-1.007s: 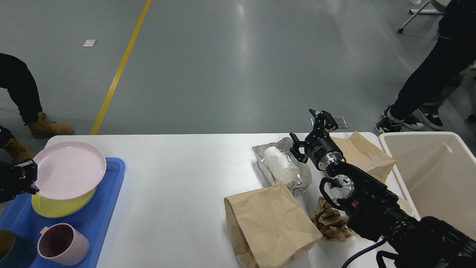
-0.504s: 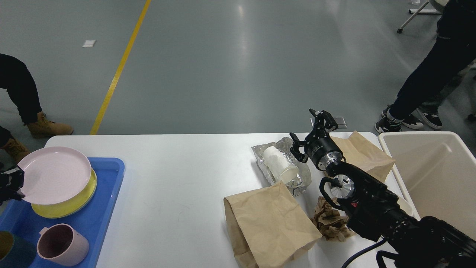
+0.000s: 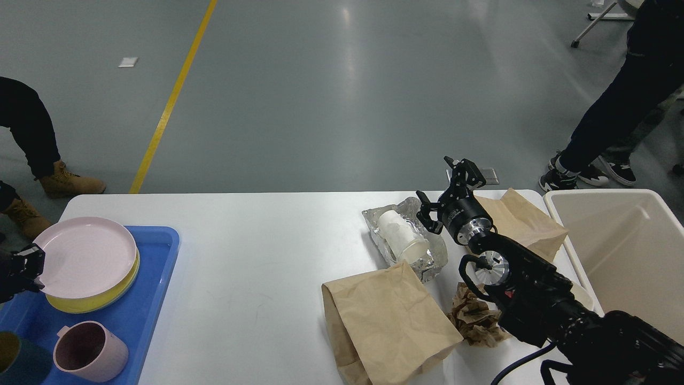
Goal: Tidy desktop
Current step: 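Lower the pink plate onto the yellow plate and release it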
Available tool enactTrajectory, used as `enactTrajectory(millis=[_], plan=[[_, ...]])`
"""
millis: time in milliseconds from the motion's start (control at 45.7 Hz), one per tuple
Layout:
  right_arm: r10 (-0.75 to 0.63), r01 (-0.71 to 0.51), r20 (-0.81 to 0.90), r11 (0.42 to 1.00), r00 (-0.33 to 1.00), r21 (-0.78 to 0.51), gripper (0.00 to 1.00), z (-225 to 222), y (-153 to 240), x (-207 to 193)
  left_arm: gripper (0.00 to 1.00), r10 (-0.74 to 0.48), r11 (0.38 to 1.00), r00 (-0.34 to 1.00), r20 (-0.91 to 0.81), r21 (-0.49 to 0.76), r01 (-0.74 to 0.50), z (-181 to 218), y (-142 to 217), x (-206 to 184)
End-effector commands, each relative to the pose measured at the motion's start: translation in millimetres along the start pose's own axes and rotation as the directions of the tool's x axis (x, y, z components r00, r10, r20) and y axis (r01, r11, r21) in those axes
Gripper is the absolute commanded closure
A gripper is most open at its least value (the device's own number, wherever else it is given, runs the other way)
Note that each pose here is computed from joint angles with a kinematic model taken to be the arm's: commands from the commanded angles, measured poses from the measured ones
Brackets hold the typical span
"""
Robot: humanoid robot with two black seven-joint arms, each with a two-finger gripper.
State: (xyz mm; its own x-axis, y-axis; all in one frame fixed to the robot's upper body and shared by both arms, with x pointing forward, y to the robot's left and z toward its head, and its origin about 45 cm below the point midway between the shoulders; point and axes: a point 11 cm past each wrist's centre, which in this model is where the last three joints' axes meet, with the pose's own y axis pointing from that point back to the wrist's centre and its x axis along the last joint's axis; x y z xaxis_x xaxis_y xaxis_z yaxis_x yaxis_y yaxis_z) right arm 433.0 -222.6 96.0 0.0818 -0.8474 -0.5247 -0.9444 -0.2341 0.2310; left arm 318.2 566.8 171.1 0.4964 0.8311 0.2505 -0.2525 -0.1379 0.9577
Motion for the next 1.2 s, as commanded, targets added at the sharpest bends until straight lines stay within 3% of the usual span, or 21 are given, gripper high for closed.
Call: enactTrajectory(millis=[0,307,569,723,876,920,1182], plan=[[0.000,0.000,0.000,1.000,1.000,0.000,0.00,0,0,0,1.00,-0.006,1.000,1.000,0.006,-0.001,0.006,3,-3,-3],[0.000,0.000,0.000,1.000,1.000,0.000,0.00,0,0,0,0.71,0.092,0.996,0.996,-0.007,0.002,-0.092,-1,-6,6],[0.000,0.000,0.000,1.000,1.000,0.000,0.00,0,0,0,0.56,0.122,0.992,0.992,-0.012,-0.004,-0.122,2,-4,9],[0.000,0.000,0.000,1.000,1.000,0.000,0.00,0,0,0,0.48,0.079,0.996,0.996,-0.031,-0.034,-0.080,9,-3,4],[0.000,0.000,0.000,1.000,1.000,0.000,0.00,0,0,0,0.15,0.083,0.994,0.995,-0.060,-0.061,-0.087,12,14,15],[0.000,0.000,0.000,1.000,1.000,0.000,0.00,0,0,0,0.10,0.079,0.994,0.995,-0.065,-0.066,-0.084,13,19,16],[0.000,0.000,0.000,1.000,1.000,0.000,0.00,0,0,0,0.05,0.045,0.988,0.994,-0.100,-0.143,-0.059,25,82,34]])
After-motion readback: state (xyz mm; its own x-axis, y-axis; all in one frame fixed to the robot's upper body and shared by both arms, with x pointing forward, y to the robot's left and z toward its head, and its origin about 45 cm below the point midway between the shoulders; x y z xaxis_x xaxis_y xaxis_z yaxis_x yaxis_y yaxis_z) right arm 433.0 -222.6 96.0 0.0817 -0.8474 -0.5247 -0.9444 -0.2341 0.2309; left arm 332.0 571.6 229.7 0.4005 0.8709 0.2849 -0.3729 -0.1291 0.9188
